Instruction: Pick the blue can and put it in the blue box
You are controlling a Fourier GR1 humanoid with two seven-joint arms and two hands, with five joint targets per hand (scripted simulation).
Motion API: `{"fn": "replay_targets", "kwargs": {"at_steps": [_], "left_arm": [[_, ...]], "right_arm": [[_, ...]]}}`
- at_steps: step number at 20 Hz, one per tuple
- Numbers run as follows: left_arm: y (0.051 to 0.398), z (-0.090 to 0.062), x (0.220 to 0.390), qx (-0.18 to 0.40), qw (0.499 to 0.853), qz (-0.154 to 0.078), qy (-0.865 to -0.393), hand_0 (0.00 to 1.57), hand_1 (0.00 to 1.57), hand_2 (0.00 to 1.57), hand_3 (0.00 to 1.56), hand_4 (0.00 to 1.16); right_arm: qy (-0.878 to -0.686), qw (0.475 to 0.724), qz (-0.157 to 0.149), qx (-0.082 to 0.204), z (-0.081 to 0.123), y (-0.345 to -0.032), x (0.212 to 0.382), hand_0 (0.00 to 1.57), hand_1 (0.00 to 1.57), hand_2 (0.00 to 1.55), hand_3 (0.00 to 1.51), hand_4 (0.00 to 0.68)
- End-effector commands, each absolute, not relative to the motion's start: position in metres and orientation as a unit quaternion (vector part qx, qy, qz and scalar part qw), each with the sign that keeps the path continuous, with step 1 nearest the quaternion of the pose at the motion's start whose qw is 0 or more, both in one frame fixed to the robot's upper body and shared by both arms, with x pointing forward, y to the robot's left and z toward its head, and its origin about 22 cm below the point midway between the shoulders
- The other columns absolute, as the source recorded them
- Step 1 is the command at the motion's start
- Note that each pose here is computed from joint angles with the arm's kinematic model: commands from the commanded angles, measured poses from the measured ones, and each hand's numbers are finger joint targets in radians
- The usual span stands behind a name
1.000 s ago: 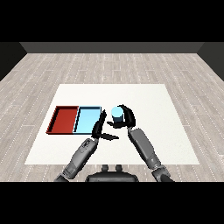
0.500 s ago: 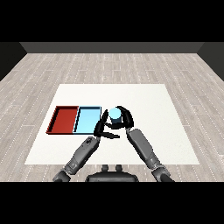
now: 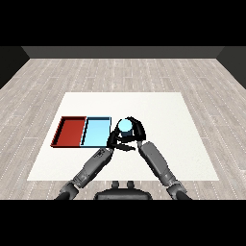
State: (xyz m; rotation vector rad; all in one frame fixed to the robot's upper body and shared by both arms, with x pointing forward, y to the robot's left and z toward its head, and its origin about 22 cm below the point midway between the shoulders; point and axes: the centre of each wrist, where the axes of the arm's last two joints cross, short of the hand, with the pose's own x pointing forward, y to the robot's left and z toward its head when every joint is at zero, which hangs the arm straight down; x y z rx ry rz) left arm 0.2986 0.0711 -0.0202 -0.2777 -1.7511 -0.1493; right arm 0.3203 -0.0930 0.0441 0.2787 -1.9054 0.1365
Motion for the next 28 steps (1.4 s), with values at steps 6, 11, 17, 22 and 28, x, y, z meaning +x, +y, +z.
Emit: {"fn": "replay_targets", "kwargs": {"at_steps": [6, 11, 17, 22, 28], "left_arm": [[0.056, -0.017, 0.297, -0.114, 0.642, -0.071, -0.755, 0.0, 0.0, 0.0, 0.0, 0.0], [0.052, -0.021, 0.293, -0.122, 0.632, -0.072, -0.762, 0.0, 0.0, 0.0, 0.0, 0.0], [0.048, -0.012, 0.304, -0.108, 0.64, -0.084, -0.756, 0.0, 0.0, 0.0, 0.0, 0.0], [0.042, -0.005, 0.304, -0.112, 0.631, -0.089, -0.763, 0.0, 0.0, 0.0, 0.0, 0.0], [0.056, -0.013, 0.313, -0.052, 0.659, -0.031, -0.749, 1.44, 1.44, 1.46, 1.34, 1.09]], "right_arm": [[-0.808, 0.571, 0.063, 0.126, 0.027, -0.081, 0.304, 1.43, 1.43, 1.46, 1.38, 0.551], [-0.808, 0.571, 0.067, 0.129, 0.043, -0.072, 0.313, 1.44, 1.44, 1.47, 1.38, 0.531], [-0.813, 0.564, 0.079, 0.123, 0.043, -0.091, 0.303, 1.44, 1.44, 1.45, 1.35, 0.521], [-0.808, 0.567, 0.082, 0.141, 0.055, -0.072, 0.303, 1.44, 1.44, 1.45, 1.36, 0.483], [-0.812, 0.561, 0.076, 0.14, 0.047, -0.059, 0.3, 1.44, 1.44, 1.46, 1.37, 0.513]]}}
